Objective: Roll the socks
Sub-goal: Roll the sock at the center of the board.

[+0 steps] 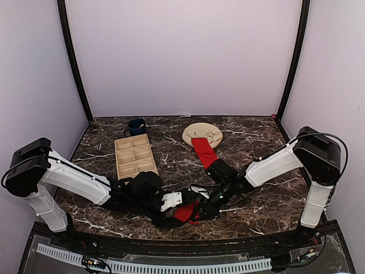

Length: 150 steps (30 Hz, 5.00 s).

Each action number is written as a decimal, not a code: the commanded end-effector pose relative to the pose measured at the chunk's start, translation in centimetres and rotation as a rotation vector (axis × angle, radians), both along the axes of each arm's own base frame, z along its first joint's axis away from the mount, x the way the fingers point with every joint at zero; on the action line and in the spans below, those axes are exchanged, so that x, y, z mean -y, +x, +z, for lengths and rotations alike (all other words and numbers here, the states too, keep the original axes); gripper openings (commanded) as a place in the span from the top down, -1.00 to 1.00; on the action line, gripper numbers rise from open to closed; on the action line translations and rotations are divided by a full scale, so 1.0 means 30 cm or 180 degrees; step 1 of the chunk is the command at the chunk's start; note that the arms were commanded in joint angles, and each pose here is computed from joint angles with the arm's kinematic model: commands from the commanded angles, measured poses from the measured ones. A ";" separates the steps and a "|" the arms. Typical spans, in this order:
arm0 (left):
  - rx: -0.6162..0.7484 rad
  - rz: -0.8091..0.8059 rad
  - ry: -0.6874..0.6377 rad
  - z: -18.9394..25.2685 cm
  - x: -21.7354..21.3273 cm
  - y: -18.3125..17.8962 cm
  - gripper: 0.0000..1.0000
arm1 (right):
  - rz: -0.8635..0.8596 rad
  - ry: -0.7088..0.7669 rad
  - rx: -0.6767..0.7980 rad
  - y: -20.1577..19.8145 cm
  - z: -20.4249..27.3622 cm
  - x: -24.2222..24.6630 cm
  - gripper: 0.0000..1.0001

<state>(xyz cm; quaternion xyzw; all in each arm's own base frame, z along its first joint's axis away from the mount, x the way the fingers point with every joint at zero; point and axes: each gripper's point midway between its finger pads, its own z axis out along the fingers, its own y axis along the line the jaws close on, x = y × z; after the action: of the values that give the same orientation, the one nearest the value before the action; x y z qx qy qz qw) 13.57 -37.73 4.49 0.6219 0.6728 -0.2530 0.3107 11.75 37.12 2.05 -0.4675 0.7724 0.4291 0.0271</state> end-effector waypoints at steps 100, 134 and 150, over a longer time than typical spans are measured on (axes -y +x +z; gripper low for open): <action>-0.1327 -0.0130 0.0578 -0.159 -0.040 -0.068 1.00 | -0.1048 0.0007 0.0320 0.143 0.013 0.171 0.45; -0.2411 -0.0198 0.0677 -0.194 -0.050 -0.080 1.00 | -0.0578 0.0074 0.1858 0.004 0.101 0.095 0.45; -0.2583 -0.0198 0.0774 -0.217 -0.060 -0.085 1.00 | -0.0255 0.0036 0.2005 -0.061 0.092 0.030 0.44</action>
<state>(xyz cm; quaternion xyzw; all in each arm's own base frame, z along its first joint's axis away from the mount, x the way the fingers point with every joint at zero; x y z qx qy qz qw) 12.27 -39.04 2.13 0.5415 0.7003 -0.4651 0.0057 10.01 35.07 4.01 -0.5356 0.7542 0.2663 0.2709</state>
